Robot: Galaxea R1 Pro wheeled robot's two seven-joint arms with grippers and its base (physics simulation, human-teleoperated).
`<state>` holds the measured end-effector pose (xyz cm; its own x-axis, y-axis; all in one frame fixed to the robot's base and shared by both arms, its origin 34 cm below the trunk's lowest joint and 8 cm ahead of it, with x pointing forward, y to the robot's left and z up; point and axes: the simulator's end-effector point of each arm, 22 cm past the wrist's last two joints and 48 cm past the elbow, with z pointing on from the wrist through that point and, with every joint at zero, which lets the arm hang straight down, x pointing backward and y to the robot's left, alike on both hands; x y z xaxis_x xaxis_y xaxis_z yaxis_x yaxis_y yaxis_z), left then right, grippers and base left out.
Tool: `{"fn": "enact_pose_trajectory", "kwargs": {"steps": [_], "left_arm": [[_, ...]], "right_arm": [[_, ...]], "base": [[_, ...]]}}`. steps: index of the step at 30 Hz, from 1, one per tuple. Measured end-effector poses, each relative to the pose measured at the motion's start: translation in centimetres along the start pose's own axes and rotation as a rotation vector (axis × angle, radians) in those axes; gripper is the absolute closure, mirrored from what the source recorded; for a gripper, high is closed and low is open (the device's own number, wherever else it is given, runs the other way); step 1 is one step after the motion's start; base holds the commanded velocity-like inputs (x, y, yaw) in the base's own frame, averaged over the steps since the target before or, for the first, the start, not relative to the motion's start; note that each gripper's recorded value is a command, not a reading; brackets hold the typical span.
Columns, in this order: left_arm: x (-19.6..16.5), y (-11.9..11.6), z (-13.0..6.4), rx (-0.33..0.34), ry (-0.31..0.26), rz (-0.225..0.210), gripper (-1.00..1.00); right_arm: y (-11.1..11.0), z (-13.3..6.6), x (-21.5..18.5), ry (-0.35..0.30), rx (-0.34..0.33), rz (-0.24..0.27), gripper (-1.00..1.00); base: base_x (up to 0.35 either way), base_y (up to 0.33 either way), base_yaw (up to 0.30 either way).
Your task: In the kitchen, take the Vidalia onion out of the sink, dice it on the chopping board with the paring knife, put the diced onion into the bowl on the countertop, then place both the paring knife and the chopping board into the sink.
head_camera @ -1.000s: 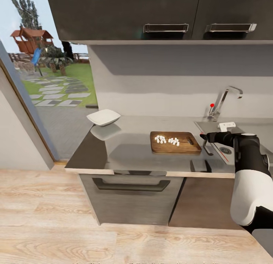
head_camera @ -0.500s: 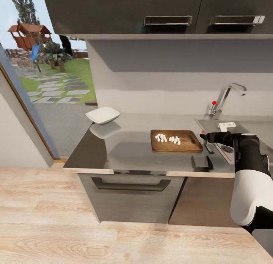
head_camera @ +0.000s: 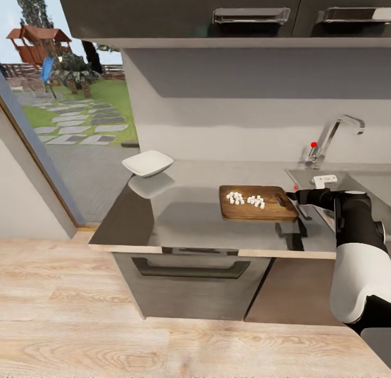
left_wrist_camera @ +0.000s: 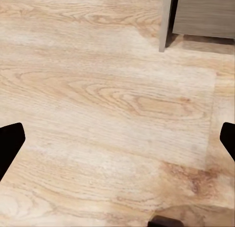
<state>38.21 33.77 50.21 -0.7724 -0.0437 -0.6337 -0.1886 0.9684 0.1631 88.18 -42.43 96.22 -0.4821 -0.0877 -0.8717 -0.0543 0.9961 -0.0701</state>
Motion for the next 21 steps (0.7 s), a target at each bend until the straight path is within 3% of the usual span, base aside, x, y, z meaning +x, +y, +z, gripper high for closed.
{"fn": "enact_pose_trajectory", "kwargs": {"steps": [21], "left_arm": [[1.0,0.1,-0.1,-0.001,0.024,0.006,-1.00]], "right_arm": [[0.1,1.1,1.5,0.025,-0.001,0.002,-1.00]], "base": [[0.033,-0.004,0.000]]}}
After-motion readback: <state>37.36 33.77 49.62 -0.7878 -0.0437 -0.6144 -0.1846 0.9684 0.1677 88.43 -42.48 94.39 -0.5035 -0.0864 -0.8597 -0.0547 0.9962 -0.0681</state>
